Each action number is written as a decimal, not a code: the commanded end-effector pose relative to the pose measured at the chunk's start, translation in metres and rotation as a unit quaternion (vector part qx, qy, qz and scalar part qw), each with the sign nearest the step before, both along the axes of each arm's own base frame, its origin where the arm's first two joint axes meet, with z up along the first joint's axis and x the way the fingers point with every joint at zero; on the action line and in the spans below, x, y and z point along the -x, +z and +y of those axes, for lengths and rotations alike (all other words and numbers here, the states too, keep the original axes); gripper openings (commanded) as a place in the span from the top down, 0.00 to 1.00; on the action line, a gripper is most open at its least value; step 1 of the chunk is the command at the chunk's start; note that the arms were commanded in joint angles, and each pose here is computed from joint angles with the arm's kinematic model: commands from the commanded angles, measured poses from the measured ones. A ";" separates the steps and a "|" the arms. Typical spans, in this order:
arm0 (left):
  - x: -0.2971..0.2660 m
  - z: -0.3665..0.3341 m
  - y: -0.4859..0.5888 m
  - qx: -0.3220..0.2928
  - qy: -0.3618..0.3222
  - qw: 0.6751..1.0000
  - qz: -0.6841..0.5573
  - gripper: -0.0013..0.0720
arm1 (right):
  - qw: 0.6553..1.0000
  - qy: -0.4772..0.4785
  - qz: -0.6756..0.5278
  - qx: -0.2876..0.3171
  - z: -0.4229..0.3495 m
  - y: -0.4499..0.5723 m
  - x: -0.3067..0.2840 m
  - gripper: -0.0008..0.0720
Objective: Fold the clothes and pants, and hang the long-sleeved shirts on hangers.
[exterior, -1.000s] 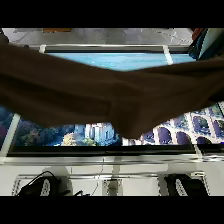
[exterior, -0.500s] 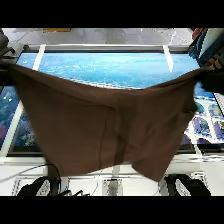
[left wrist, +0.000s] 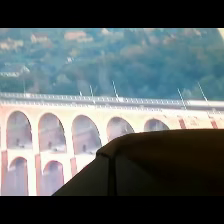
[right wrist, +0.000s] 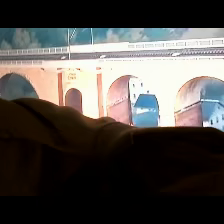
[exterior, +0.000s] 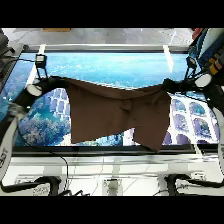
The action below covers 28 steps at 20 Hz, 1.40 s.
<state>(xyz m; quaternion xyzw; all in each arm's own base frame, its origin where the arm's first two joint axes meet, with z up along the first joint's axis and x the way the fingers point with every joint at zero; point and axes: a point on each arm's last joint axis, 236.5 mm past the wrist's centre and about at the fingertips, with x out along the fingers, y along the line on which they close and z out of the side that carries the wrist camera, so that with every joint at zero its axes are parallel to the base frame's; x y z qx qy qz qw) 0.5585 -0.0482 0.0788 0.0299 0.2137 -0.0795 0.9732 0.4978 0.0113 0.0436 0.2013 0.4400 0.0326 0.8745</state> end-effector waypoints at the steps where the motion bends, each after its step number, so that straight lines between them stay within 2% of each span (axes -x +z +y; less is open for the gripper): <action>1: -0.030 0.000 0.019 -0.031 0.060 0.991 -0.113 0.96 | 0.996 -0.059 -0.064 -0.004 -0.020 -0.017 -0.047 0.97; 3: -0.033 -0.006 0.009 -0.035 0.060 0.991 -0.113 0.94 | 0.993 -0.075 -0.096 0.006 -0.029 -0.008 -0.059 0.95; 4: -0.033 -0.011 0.000 -0.034 0.051 0.993 -0.100 0.74 | 0.992 -0.078 -0.104 0.007 -0.031 -0.004 -0.061 0.71; 5: -0.031 -0.015 -0.006 -0.033 0.044 0.995 -0.088 0.23 | 0.991 -0.079 -0.107 0.009 -0.032 -0.003 -0.062 0.32; 6: -0.030 -0.017 -0.006 -0.030 0.040 0.995 -0.084 0.01 | 0.991 -0.080 -0.104 0.009 -0.035 -0.002 -0.060 0.18; 7: -0.027 -0.019 -0.004 -0.027 0.031 0.996 -0.076 0.01 | 0.993 -0.079 -0.093 0.012 -0.041 -0.005 -0.055 0.19; 11: -0.001 -0.005 0.031 -0.005 0.004 0.999 -0.043 0.02 | 0.995 -0.085 0.031 0.031 -0.102 -0.030 0.009 0.37; 12: 0.010 -0.001 0.037 0.000 -0.007 1.000 -0.026 0.02 | 0.993 -0.085 0.076 0.024 -0.117 -0.040 0.033 0.37; 13: 0.024 0.004 0.042 0.006 -0.019 1.000 -0.006 0.09 | 0.990 -0.073 0.123 0.014 -0.128 -0.051 0.060 0.37; 14: 0.037 0.009 0.046 0.011 -0.029 0.999 0.014 0.25 | 0.985 -0.055 0.165 0.003 -0.136 -0.059 0.086 0.37; 15: 0.049 0.017 0.049 0.015 -0.035 0.999 0.032 0.33 | 0.981 -0.031 0.194 -0.012 -0.139 -0.064 0.108 0.37; 18: 0.083 0.038 0.046 0.043 -0.037 0.994 0.091 0.32 | 0.968 0.042 0.226 -0.104 -0.114 -0.073 0.153 0.37; 22: 0.115 0.071 0.021 0.113 0.003 0.978 0.177 0.34 | 0.955 0.069 0.213 -0.194 -0.067 -0.109 0.174 0.37; 24: 0.126 0.089 0.007 0.136 0.030 0.969 0.201 0.34 | 0.954 0.052 0.205 -0.214 -0.056 -0.127 0.179 0.43; 28: 0.165 0.096 -0.031 0.173 0.036 0.943 0.281 0.34 | 0.956 0.021 0.204 -0.211 -0.053 -0.150 0.184 0.43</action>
